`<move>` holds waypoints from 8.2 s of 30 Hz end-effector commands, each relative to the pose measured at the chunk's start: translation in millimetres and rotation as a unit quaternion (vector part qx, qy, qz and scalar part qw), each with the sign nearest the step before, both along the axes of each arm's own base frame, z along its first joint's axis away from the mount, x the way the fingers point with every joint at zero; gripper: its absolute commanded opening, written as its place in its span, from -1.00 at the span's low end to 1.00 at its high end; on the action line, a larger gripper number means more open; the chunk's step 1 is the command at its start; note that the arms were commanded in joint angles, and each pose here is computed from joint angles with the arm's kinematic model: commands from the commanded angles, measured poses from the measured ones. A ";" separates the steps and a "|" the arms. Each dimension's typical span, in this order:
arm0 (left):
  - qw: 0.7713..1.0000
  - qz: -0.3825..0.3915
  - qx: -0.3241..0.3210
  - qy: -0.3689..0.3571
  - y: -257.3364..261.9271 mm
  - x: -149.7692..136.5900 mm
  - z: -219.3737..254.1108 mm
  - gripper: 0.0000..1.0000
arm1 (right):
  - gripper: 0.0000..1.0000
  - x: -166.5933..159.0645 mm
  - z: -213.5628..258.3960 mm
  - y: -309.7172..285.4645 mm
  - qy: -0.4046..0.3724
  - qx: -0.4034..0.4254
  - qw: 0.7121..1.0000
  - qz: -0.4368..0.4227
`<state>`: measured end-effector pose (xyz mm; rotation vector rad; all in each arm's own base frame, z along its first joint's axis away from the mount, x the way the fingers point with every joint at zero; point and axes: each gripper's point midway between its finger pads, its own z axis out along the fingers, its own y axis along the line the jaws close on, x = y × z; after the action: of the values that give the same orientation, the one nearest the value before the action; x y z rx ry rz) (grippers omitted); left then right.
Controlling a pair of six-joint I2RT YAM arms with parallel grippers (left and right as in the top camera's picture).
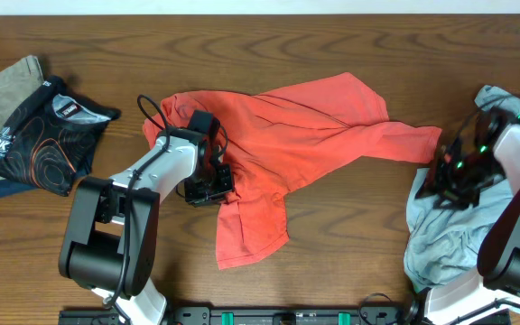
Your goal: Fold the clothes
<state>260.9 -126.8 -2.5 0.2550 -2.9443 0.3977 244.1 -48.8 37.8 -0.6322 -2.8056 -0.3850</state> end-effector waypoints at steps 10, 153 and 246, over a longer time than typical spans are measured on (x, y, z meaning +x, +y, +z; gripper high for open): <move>1.000 0.006 0.010 0.006 4.4 -2.7 -2.2 -0.88 | 0.12 -42.1 -37.3 -78.8 0.070 -0.199 0.965 -0.153; 0.986 0.155 0.023 -0.063 110.8 -4.3 92.1 -0.88 | -0.98 45.1 51.8 10.9 -0.164 -0.135 0.976 -0.045; 0.981 0.062 -0.115 -0.146 63.9 45.4 238.2 -0.88 | -0.97 85.6 187.8 -53.6 -0.142 -0.175 0.974 -0.004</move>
<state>325.9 -53.9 262.1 0.5059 -3.2050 0.8846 345.1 -90.3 247.9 -0.7589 -3.2651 -0.1168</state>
